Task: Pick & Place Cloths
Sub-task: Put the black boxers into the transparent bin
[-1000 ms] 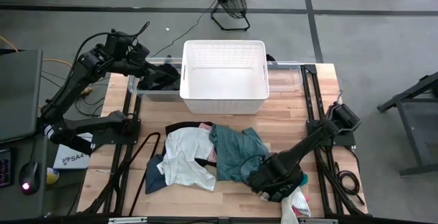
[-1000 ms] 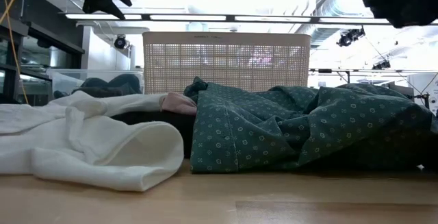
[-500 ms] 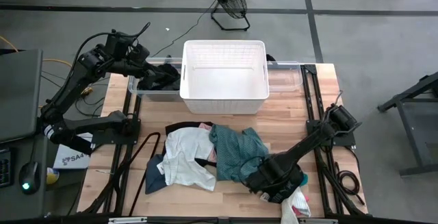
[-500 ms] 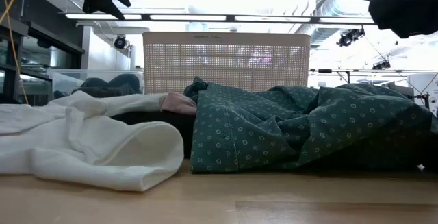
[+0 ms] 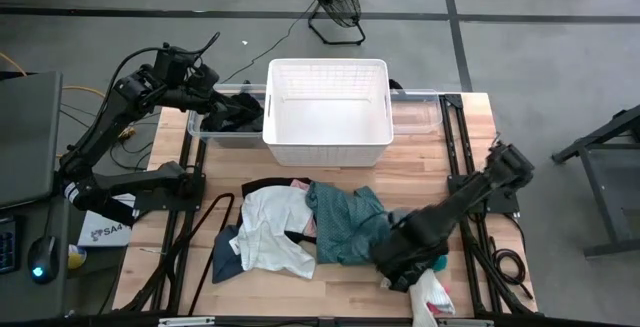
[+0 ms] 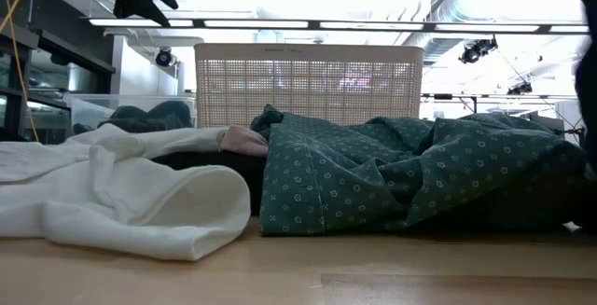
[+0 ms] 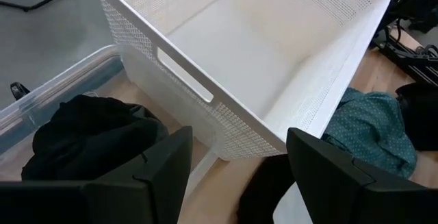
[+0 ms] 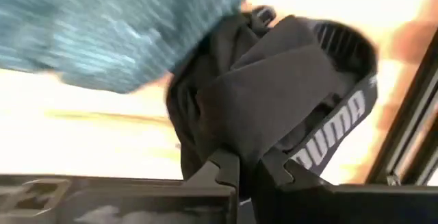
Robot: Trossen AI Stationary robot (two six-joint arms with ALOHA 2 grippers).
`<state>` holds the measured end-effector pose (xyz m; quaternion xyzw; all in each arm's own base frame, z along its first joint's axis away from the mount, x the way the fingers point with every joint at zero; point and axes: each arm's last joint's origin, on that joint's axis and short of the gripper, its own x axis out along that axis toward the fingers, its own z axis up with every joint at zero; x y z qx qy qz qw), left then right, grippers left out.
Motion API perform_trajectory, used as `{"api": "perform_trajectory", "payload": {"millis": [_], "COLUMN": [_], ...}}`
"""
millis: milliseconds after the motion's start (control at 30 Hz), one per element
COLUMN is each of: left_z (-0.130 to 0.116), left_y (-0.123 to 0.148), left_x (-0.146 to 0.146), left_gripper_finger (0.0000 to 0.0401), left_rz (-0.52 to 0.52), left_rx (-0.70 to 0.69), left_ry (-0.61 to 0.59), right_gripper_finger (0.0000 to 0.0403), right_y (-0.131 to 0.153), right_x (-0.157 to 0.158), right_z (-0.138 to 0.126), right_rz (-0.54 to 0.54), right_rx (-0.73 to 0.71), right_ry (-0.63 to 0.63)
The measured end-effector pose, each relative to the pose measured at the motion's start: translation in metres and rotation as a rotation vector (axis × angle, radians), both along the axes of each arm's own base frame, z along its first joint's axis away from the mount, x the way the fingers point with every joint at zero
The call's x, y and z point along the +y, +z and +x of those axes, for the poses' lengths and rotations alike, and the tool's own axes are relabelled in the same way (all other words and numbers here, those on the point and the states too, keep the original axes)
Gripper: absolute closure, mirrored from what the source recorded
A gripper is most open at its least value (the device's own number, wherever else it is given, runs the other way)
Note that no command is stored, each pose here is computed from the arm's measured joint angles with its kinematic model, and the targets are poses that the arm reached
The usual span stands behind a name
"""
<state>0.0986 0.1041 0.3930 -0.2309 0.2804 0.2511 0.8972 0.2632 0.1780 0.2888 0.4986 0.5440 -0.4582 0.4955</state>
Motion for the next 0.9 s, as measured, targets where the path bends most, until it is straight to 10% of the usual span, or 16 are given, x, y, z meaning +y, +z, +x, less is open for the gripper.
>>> {"api": "perform_trajectory", "payload": {"millis": [300, 900], "left_z": [0.0, 0.005], "left_y": [0.0, 0.008], "left_x": [0.0, 0.003], "left_gripper_finger": [0.0172, 0.0171], "left_rz": [0.0, 0.036], "left_rx": [0.0, -0.109], "left_ry": [0.0, -0.067], "right_gripper_finger": [0.0398, 0.0399], "right_y": [0.071, 0.125], "right_x": [-0.039, -0.102], "right_z": [-0.041, -0.076], "right_rz": [-0.226, -0.769], "right_rx": [-0.282, -0.609], "right_ry": [-0.004, 0.199]}}
